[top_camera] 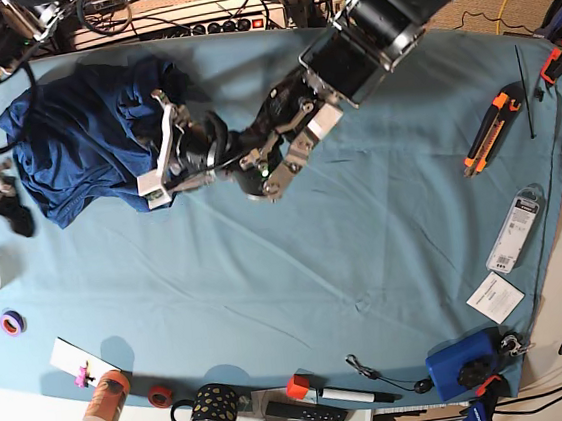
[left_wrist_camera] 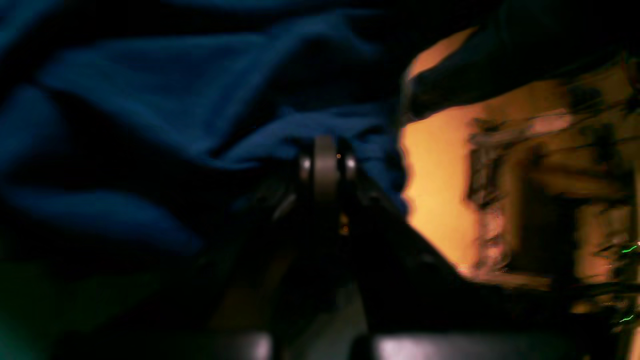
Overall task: Layout the t-shirt on the table in an organized manner, then fold the t-shirt properly
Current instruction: 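Push the shirt bundle further with the left gripper toward the right gripper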
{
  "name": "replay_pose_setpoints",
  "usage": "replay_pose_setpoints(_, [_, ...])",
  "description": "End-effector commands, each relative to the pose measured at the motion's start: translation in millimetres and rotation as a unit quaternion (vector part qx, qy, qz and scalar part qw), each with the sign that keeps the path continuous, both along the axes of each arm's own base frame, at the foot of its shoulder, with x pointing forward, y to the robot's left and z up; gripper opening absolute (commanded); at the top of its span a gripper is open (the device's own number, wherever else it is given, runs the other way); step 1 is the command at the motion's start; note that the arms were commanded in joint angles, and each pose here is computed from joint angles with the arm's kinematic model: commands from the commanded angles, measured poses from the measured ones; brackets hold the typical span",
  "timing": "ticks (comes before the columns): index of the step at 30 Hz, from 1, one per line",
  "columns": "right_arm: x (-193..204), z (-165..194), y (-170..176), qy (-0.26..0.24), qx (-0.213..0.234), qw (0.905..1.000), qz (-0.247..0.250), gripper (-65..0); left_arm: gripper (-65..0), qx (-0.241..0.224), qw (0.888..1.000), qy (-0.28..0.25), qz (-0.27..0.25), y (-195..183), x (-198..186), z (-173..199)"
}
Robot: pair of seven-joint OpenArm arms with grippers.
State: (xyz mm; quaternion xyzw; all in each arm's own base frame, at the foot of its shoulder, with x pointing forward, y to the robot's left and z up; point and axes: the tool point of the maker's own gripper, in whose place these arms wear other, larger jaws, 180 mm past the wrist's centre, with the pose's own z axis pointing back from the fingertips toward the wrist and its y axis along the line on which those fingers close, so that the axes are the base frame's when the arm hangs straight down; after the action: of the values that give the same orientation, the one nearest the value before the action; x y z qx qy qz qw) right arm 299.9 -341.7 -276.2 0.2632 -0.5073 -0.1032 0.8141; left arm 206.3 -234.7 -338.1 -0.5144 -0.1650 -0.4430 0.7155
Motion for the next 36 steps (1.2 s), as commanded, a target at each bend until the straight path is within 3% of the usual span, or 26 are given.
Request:
replay_pose_setpoints(1, [8,17,1,-0.026,-0.008,0.9996,0.008,-65.0,-65.0,-0.05,0.999,0.0,0.002,-15,1,28])
replay_pose_setpoints(6, [6,-2,33,-0.007,0.029,0.9987,0.042,-65.0,-65.0,-0.076,0.997,-0.01,0.018,-20,-5,31])
replay_pose_setpoints(12, [1,7,41,-0.049,0.084,0.9946,0.035,-65.0,-65.0,-0.098,0.995,-0.022,0.024,-23,-2,47])
replay_pose_setpoints(18, [-2,9,39,-0.055,0.089,0.994,0.033,-65.0,-65.0,-0.134,0.99,-0.034,0.036,-27,2,66])
replay_pose_setpoints(25, [-20,-12,39,-0.02,0.088,0.9955,0.029,-65.0,-65.0,-0.098,0.989,-0.097,0.059,-37,4,49])
replay_pose_setpoints(32, [-30,-21,39,-0.004,0.09,0.9956,0.028,-65.0,-65.0,-0.078,0.986,-0.15,-0.013,-55,-57,23])
replay_pose_setpoints(36, [-35,-31,37,0.02,0.075,0.9966,0.025,-65.0,-65.0,-0.025,0.983,-0.181,0.035,-51,-41,3])
